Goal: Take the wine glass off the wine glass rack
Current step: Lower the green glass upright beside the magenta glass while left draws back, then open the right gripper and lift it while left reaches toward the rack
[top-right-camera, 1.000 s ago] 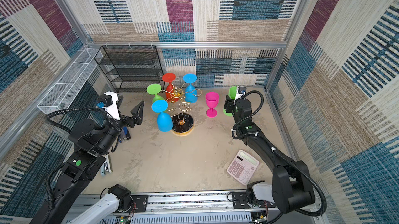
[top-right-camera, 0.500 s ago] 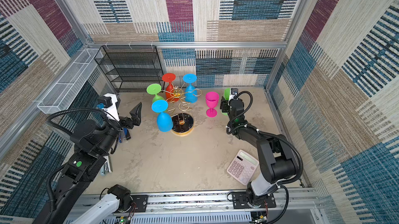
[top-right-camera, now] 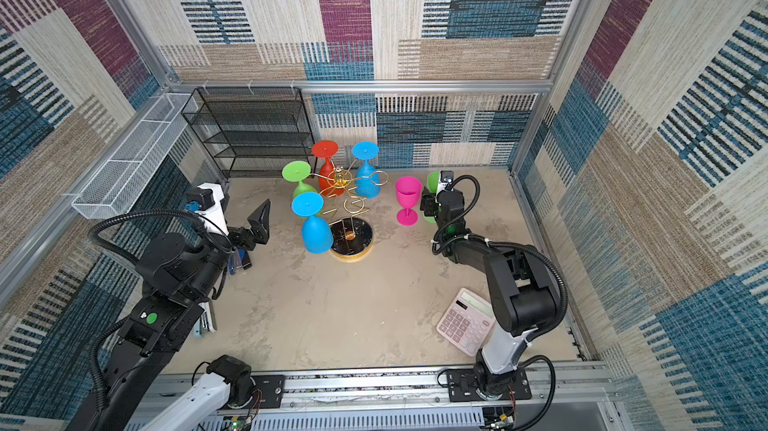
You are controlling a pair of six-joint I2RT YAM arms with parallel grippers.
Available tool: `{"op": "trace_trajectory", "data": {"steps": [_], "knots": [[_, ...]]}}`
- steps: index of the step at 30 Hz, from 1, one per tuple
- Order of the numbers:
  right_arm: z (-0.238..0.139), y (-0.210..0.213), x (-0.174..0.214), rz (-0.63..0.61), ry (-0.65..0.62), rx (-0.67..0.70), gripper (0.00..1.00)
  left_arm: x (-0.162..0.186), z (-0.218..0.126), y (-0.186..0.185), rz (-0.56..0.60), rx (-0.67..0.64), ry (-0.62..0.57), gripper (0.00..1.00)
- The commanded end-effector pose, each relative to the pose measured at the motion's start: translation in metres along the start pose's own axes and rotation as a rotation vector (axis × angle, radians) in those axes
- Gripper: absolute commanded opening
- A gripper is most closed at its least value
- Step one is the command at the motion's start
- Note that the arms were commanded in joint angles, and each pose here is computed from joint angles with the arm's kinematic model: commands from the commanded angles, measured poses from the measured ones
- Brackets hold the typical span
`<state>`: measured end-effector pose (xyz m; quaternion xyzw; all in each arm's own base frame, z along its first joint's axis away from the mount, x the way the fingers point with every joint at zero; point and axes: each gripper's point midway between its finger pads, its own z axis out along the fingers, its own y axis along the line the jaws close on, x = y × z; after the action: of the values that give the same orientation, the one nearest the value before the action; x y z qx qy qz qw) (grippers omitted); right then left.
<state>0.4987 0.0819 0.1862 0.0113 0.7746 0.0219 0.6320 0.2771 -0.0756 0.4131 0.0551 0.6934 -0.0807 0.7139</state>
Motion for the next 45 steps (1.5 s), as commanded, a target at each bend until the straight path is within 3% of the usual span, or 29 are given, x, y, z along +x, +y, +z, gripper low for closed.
{"op": "trace_trajectory", "data": {"steps": [1, 30, 45], "knots": [[0.002, 0.001, -0.011, 0.024, -0.041, -0.005, 0.79, -0.001, 0.000, 0.005, -0.019, -0.027, -0.009, 0.96], [-0.017, -0.003, 0.014, 0.041, 0.012, -0.014, 0.89, 0.005, -0.007, 0.012, -0.052, -0.050, -0.016, 0.96], [-0.044, 0.006, -0.007, 0.087, -0.014, -0.091, 1.00, 0.009, -0.010, 0.021, -0.108, -0.095, -0.025, 0.96]]}}
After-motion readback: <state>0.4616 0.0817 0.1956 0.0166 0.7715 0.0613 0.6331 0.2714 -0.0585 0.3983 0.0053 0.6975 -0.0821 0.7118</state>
